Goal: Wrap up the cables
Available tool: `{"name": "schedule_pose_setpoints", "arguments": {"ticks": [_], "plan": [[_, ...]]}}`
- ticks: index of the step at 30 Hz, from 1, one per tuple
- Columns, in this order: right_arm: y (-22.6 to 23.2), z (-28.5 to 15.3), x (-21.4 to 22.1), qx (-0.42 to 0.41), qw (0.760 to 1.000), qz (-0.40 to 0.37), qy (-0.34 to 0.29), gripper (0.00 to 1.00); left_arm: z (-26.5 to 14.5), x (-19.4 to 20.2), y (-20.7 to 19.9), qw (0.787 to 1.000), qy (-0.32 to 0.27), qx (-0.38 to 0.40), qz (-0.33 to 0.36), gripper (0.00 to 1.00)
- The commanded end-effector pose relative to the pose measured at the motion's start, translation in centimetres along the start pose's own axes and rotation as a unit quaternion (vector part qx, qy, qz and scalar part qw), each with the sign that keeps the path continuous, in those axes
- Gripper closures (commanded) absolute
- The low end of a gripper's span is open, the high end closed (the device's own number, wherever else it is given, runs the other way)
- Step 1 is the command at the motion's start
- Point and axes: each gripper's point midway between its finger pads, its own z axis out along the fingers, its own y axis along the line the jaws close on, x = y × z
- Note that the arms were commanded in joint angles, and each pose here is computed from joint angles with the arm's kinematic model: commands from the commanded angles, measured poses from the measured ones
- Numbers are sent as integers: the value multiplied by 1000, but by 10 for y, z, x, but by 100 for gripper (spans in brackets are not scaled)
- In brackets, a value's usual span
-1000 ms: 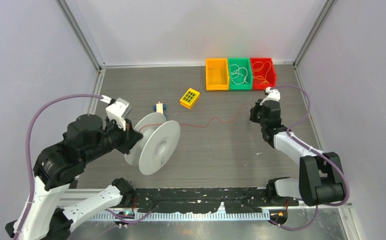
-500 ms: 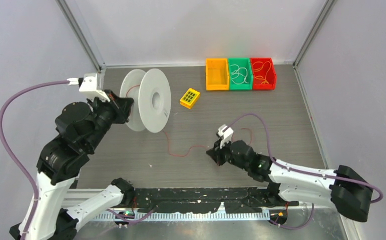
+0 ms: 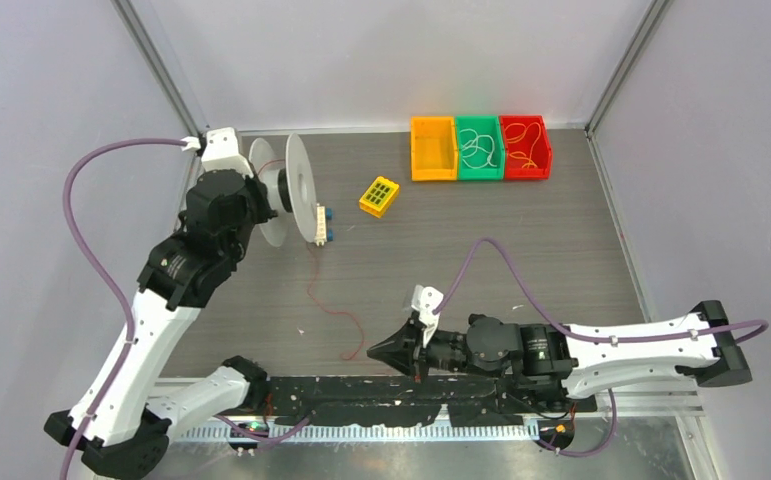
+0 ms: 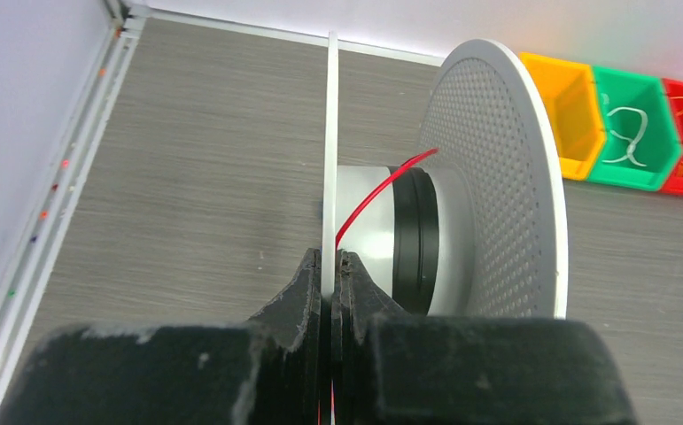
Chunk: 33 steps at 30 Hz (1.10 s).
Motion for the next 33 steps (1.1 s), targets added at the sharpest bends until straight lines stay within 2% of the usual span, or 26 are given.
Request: {"name": "schedule_pose_setpoints", "arguments": {"ticks": [1, 5, 6, 7, 8, 9, 10, 12, 13, 16, 17, 18, 19, 20, 21, 22, 27, 33], "plan": [[23, -7, -41, -16, 999, -28, -27, 95, 9, -31, 10, 997, -67, -34, -20, 100], [29, -21, -74, -25, 997, -28, -72, 95, 24, -6, 15, 998, -35, -48, 4, 100], [19, -23, -81, 1, 996, -29, -87, 95, 26, -1, 13, 999, -25, -39, 0, 100], [9, -22, -79, 24, 995, -43, -89, 91, 26, 2, 10, 999, -20, -28, -6, 100], [-13, -21, -74, 81, 991, -50, -95, 86, 24, 3, 7, 1000, -18, -17, -16, 100], [-22, -18, -76, 105, 986, -71, -109, 77, 21, 2, 4, 1000, -17, -7, -25, 100], [-41, -17, -60, 148, 980, -91, -101, 75, 16, 1, 1, 999, -17, 6, -33, 100], [-60, -5, -52, 175, 971, -122, -106, 66, 5, -3, -4, 998, -22, 29, -52, 100], [-67, 5, -46, 176, 972, -120, -101, 57, -1, -6, -5, 997, -26, 41, -59, 100], [-102, 36, -30, 162, 980, -75, -87, 48, -19, -14, -8, 994, -34, 69, -76, 100], [-101, 42, -39, 145, 981, -71, -109, 45, -24, -15, -10, 993, -33, 77, -80, 100], [-115, 50, -32, 156, 979, -85, -101, 40, -30, -16, -10, 992, -34, 85, -84, 100], [-111, 54, -43, 141, 977, -90, -130, 36, -35, -17, -10, 991, -35, 93, -86, 100], [-122, 61, -37, 146, 975, -113, -123, 28, -40, -18, -12, 990, -36, 103, -89, 100], [-115, 66, -47, 120, 974, -123, -148, 25, -46, -20, -13, 989, -37, 114, -92, 100], [-130, 73, -41, 127, 973, -132, -140, 21, -52, -21, -14, 987, -38, 122, -96, 100], [-146, 87, -55, 67, 965, -168, -189, 13, -81, -30, -20, 979, -38, 168, -108, 100], [-150, 101, -59, -7, 955, -224, -195, 10, -110, -36, -31, 968, -27, 223, -115, 100]]}}
